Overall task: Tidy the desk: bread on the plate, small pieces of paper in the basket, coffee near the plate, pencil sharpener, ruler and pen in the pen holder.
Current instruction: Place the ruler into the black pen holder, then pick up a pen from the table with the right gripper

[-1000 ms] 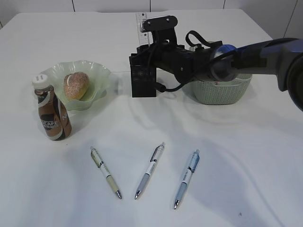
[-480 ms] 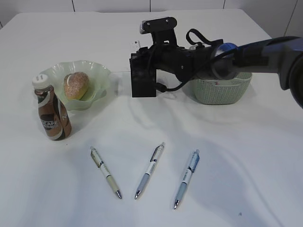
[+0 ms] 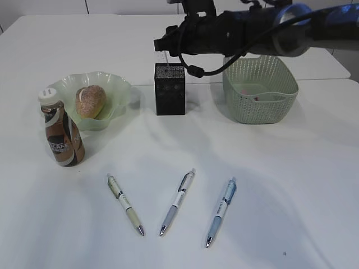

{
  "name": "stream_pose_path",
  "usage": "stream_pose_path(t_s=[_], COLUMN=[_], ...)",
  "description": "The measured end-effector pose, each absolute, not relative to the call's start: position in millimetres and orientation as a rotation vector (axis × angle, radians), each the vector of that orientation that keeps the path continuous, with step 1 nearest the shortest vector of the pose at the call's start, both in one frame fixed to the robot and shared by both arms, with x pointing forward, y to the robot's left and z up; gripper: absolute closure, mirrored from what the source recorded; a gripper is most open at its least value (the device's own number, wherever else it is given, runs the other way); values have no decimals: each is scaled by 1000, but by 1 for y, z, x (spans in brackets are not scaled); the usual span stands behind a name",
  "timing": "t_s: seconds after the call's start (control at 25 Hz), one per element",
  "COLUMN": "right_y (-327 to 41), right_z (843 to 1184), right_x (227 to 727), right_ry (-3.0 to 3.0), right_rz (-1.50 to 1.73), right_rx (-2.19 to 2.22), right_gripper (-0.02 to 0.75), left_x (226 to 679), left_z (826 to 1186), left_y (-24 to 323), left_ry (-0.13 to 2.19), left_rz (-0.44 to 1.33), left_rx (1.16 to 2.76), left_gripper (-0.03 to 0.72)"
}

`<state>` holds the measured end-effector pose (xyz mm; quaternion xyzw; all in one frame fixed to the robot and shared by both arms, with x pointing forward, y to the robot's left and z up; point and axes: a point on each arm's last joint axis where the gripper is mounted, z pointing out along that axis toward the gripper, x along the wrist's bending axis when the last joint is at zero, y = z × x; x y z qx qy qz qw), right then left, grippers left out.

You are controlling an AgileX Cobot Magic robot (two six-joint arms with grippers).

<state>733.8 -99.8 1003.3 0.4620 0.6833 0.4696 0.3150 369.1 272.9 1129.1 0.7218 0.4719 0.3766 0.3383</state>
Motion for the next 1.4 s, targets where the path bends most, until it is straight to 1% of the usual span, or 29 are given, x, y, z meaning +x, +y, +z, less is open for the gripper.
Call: stream_pose_path(t_s=[0.04,0.08,0.16,0.2,0.4,0.6,0.84,1.0,1.12,1.2,1.4], right_y=[-100,-102,-103,-105,-112,-120,-128,-132,-133,-136,-138], right_z=[1003,1018,1024,1038,1070,1092,1101,1099,1099,1096,1095], right_x=[734,727,724,717,693,669,645,632,629,619,615], right_ry=[1800,1837,1850,1881,1992,2103,2262,2345,2351,2373,2340], right_rz=[1237,1215,1207,1188,1110,1017,855,733,711,598,553], right_rx=[1217,1234,1240,1255,1308,1361,1446,1563,1609,1768,1888], right_gripper=[349,350,350,350,350,351,351,351,351,351,351], left_x=[369,369,369,369,369,369,369,368,367,366,366], left_z=[1129,1129,1129,1129,1129,1129,1129,1128,1126,1125,1124], left_y=[273,273,273,273,273,273,272,270,270,270,271], left_ry=[1229,1229,1229,1229,1230,1231,1234,1251,1266,1271,1282], left_rz=[981,983,983,983,979,974,961,916,901,894,885], left_rx=[1880,1881,1881,1881,1880,1877,1872,1865,1878,1883,1894], left_gripper=[341,341,341,340,341,341,340,340,341,341,341])
